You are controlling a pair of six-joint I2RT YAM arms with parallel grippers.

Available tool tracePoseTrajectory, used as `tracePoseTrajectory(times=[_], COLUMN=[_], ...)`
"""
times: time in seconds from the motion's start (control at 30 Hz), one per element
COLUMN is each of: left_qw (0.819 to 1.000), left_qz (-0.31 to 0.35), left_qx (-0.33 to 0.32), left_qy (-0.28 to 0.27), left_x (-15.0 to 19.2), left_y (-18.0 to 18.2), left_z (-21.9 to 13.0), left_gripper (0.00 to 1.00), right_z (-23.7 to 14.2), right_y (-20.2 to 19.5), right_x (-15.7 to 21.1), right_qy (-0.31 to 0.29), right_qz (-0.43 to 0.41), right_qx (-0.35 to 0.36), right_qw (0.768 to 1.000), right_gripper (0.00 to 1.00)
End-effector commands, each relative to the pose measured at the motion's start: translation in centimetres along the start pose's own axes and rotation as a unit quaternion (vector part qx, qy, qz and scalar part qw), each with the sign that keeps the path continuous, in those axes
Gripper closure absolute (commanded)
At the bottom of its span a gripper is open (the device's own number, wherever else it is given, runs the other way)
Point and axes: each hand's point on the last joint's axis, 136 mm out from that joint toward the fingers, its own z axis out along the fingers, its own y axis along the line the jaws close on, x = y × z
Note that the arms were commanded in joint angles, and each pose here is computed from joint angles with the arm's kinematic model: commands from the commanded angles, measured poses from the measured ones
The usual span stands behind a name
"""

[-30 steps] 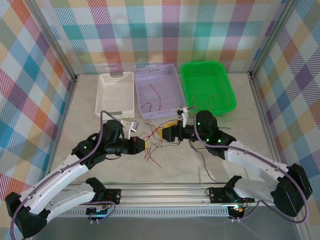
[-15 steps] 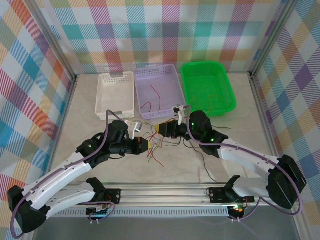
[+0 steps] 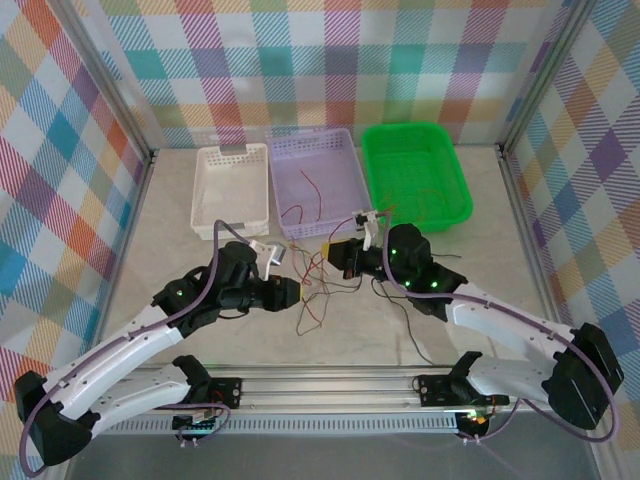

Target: Untangle the cables

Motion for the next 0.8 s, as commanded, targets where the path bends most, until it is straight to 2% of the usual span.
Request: tracePoseTrajectory(times=[0.0,0.23,0.37,0.6,0.77], left_qw=[0.999,0.998,0.999,0.996,0.992], left_qz=[0.025,0.018,0.011,-0.014,-0.031], left_qx=[0.000,0.024,0.024,-0.083,-0.109], left_qy=[-0.023,-0.048,-0.034,-0.027,-0.062], left_x=[-0.9,-1.3,-1.0,-0.3,-0.4], left_y=[-0.8,-1.3,-1.1,3.3,4.8], left_z=[-1.4,-1.5,-0.5,0.5,-0.4], left_gripper=[0.63,0.59,0.59,0.60,0.60], right_z=[-0.6,-1.0,-1.5,-2.5,-1.5], right_y=[0.6,1.4,1.7,2.4,2.4], right_x=[-1.1,-1.5,-2.7,-7.2,-11.0], right_qy=[-0.008,0.002,-0.007,-0.016,-0.016], right_qz=[-0.033,-0.055,-0.069,-0.113,-0.143], right_qx=[0.006,0.001,0.017,0.068,0.098], right_qw=[0.999,0.998,0.997,0.991,0.985], right_gripper=[1.00,1.00,1.00,1.00,1.00])
